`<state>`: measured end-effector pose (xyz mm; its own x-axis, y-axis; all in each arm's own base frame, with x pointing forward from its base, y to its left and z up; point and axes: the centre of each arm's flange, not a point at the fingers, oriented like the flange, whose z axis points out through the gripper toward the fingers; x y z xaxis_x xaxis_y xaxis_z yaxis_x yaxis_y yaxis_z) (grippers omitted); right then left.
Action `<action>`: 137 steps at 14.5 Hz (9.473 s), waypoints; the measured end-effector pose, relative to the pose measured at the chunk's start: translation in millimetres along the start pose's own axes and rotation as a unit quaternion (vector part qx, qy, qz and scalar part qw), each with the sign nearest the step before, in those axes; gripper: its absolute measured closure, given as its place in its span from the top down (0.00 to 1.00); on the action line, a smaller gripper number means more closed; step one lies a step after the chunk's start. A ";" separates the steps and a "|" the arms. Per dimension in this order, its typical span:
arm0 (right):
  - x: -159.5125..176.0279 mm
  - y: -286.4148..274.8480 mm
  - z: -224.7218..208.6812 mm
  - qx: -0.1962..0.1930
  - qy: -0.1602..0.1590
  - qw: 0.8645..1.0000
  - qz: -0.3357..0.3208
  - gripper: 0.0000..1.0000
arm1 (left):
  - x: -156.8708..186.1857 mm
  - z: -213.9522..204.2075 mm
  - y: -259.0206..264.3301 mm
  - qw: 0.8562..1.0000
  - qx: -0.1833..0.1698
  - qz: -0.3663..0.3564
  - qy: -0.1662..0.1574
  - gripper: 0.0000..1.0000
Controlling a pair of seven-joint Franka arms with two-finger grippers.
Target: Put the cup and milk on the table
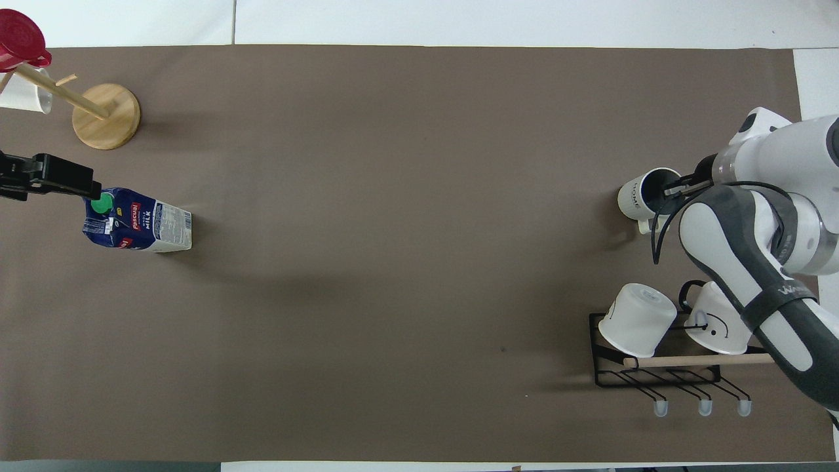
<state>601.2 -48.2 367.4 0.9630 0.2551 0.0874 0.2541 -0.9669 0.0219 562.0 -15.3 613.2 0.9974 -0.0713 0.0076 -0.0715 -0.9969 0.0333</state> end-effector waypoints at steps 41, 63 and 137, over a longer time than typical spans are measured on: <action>31.5 -358.1 -7.9 -0.007 0.023 1.000 0.006 0.05 | 16.9 54.9 16.9 0.998 0.001 -0.018 0.062 0.41; 44.9 -122.4 -218.0 -0.046 0.006 0.981 0.189 1.00 | -21.1 141.6 382.2 0.995 0.027 -0.059 0.077 0.41; -18.4 -38.4 -259.7 -0.009 -0.059 0.981 0.185 1.00 | -8.4 -12.1 19.6 1.000 -0.007 -0.014 -0.018 1.00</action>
<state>550.3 -16.1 623.6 0.9929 -0.1164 -0.0234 -0.1157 -0.9929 0.0286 552.1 -33.8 625.9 0.9985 -0.0455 -0.0300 -0.0441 -0.9980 0.0460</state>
